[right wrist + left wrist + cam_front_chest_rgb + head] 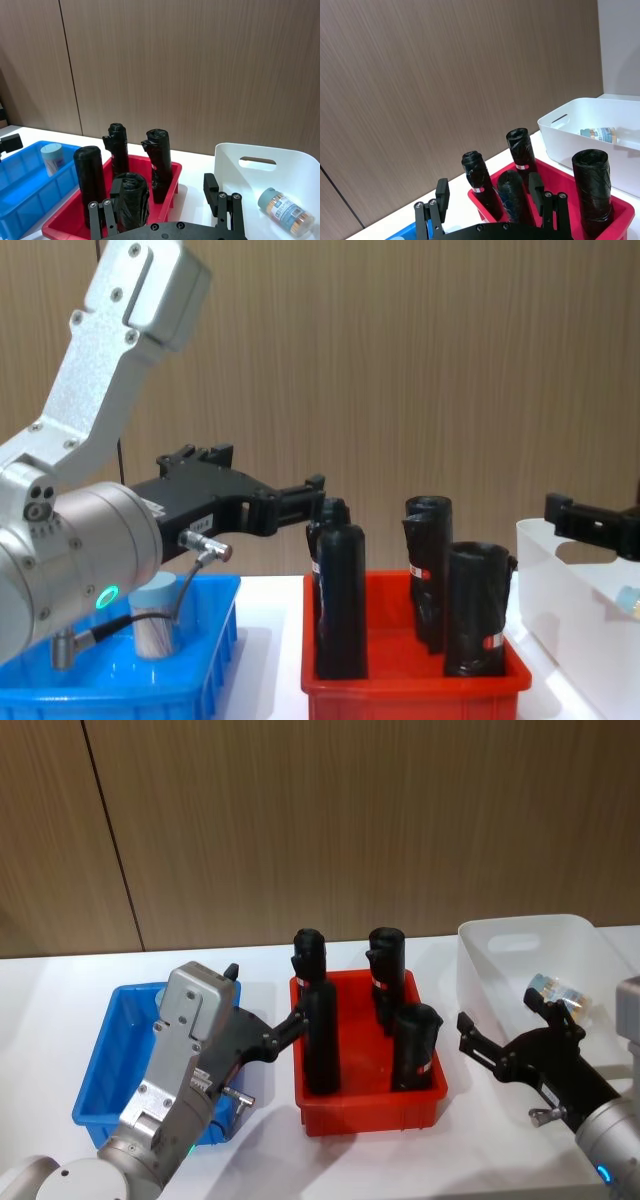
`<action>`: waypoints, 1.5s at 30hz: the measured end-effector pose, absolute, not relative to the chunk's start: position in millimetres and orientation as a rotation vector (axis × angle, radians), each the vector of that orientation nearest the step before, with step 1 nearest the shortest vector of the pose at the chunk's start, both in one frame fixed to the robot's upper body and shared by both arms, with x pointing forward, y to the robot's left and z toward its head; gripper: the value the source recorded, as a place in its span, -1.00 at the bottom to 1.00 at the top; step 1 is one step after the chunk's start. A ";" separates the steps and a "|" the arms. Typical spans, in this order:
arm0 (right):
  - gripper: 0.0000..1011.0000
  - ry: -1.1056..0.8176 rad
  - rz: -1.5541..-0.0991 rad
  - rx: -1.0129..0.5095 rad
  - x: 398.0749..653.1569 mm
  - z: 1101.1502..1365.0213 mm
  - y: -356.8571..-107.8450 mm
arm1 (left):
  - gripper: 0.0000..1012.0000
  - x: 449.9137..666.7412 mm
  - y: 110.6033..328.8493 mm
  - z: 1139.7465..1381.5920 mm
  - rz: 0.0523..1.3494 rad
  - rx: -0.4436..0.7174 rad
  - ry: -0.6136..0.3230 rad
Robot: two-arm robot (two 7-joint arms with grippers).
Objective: Pick the cotton swabs from the blue box and place them into the white box.
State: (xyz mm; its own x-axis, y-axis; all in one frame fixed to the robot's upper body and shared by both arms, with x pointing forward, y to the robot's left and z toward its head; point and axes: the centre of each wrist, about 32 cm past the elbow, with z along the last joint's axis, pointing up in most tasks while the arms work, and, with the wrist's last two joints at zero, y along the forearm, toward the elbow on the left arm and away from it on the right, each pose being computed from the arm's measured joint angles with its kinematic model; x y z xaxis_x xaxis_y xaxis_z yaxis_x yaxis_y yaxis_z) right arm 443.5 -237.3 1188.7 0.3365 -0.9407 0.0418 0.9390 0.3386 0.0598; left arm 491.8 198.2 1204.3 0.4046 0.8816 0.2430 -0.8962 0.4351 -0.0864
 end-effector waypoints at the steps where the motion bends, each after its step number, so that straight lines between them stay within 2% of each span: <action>1: 0.98 -0.072 -1.224 0.027 443.6 1188.7 -237.4 | 0.98 491.8 198.2 1204.4 1.123 0.061 -0.268; 18: 0.98 -0.016 -1.111 -0.042 455.5 1189.1 -243.6 | 0.98 492.0 198.4 1204.5 1.124 0.061 -0.268; 45: 0.98 0.051 -0.992 -0.148 512.9 1179.5 -241.6 | 0.98 492.0 198.4 1204.4 1.124 0.061 -0.268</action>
State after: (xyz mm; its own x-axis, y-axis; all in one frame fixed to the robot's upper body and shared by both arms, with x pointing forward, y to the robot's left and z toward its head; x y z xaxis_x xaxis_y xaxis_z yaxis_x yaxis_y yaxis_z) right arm 512.9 -241.6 1179.5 0.5468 -0.8369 0.0246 0.8299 0.5380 -0.1475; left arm 492.0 198.4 1204.4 0.4041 0.8820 0.2425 -0.8966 0.4344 -0.0858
